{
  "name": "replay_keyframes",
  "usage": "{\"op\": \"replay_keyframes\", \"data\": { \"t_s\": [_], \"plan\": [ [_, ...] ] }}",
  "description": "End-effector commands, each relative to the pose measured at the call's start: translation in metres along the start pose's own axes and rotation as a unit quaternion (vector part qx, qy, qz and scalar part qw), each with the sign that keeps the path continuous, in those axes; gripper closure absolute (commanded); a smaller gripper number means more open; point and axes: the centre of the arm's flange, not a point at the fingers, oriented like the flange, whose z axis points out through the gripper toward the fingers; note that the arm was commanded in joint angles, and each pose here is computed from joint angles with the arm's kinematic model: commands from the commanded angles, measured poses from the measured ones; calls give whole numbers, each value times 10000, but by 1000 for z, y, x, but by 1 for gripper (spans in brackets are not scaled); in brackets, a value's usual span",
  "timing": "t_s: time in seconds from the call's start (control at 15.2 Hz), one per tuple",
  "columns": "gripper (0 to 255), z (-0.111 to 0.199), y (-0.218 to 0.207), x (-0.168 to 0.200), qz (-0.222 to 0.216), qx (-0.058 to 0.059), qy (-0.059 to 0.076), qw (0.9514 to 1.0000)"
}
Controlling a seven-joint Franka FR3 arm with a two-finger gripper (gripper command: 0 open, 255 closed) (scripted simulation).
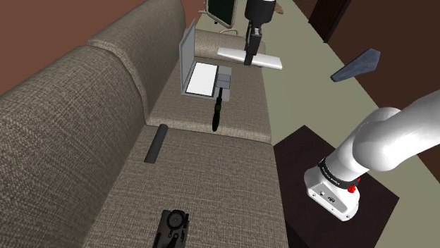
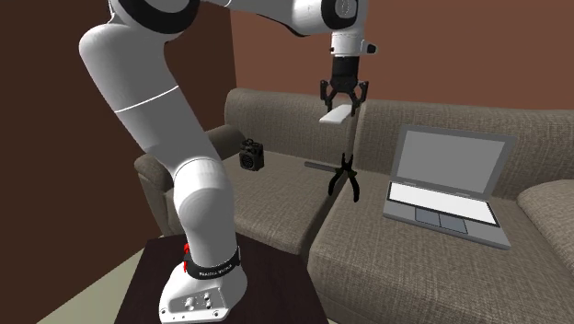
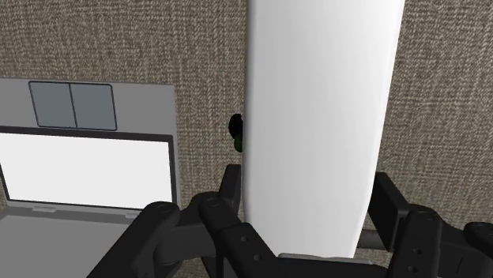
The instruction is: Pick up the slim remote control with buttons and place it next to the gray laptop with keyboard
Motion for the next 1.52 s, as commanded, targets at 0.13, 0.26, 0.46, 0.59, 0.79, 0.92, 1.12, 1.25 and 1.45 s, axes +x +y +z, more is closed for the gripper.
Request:
{"op": "replay_keyframes", "data": {
  "t_s": [0.13, 0.26, 0.46, 0.59, 0.79, 0.92, 1.12, 1.25, 1.45],
  "plan": [
    [255, -1, 46, -26, -7, -1, 1, 10000],
    [255, -1, 69, -38, -7, -1, 1, 10000],
    [255, -1, 104, -57, -7, -1, 1, 10000],
    [255, -1, 127, -69, -7, -1, 1, 10000],
    [255, -1, 162, -88, -7, -1, 1, 10000],
    [255, -1, 185, -100, -7, -1, 1, 10000],
    [255, -1, 220, -119, -7, -1, 1, 10000],
    [255, -1, 244, -132, -7, -1, 1, 10000],
    [255, 0, 278, -150, -7, -1, 1, 10000]
  ]
}}
